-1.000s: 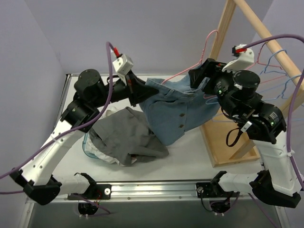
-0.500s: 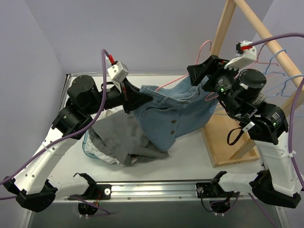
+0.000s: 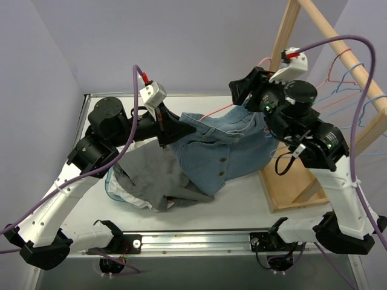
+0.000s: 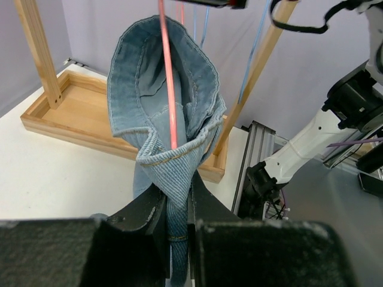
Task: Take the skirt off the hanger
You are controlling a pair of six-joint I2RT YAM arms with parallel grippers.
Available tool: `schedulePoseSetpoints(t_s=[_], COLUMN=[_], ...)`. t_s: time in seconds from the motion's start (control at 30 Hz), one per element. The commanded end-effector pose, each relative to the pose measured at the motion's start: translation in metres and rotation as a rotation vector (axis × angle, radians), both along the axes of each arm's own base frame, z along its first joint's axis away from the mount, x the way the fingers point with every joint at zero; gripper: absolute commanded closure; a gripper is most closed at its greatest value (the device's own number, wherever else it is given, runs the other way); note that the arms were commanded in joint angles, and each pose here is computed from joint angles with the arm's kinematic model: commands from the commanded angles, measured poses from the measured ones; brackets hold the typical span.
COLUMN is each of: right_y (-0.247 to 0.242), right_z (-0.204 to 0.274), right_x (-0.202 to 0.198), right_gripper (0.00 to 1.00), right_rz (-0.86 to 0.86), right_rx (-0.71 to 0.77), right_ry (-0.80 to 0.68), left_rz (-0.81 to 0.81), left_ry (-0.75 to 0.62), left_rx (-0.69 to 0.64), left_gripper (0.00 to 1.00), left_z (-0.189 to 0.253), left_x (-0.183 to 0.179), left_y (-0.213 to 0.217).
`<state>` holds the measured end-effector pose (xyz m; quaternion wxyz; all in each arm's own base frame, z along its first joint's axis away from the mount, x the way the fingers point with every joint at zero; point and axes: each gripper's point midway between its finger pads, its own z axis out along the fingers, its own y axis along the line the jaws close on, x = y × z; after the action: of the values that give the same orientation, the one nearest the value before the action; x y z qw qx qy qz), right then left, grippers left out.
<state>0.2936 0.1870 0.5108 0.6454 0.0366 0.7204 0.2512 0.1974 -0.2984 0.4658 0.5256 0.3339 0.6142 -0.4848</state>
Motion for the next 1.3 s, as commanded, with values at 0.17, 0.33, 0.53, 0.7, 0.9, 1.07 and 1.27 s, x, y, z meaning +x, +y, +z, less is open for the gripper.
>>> schedulePoseSetpoints(t_s=[0.17,0.33,0.53,0.7,0.9,1.07,1.27], right_y=[-0.001,-0.025,-0.062,-0.078,-0.085,-0.105,-0.14], right_z=[-0.011,0.011,0.04,0.052,0.063,0.058,0.041], right_x=[0.009,-0.002,-0.018,-0.028,-0.036,-0.038,-0.046], right_gripper=[1.0,1.0,1.0,1.0,1.0,1.0,1.0], right_rz=[-0.034,-0.105,-0.215,-0.256,-0.261,-0.356,-0.528], right_rx=[-0.002,0.036,0.097,0.138,0.175,0.181,0.245], right_ry=[0.005,-0.022,-0.067,-0.091,-0.108,-0.097,-0.065], left_rz=[-0.053,-0.029,-0.029,-0.019,-0.017,0.124,0.439], left_ry=[-0.131,-0.076,0.016,0.079,0.094,0.029,-0.037], left_rx=[-0.148,-0.11,-0.042,-0.014,0.004,-0.03,-0.07], left_gripper=[0.98,0.69,0.57,0.61,0.98,0.98,0.98], left_z=[0.058,0.036,-0.005,-0.033,-0.033,-0.004,0.028], left_x=[-0.024,-0.021,-0.028,-0.035,-0.034,-0.025,-0.013], left_y=[0.008,0.009,0.015,0.021,0.021,0.043,0.105])
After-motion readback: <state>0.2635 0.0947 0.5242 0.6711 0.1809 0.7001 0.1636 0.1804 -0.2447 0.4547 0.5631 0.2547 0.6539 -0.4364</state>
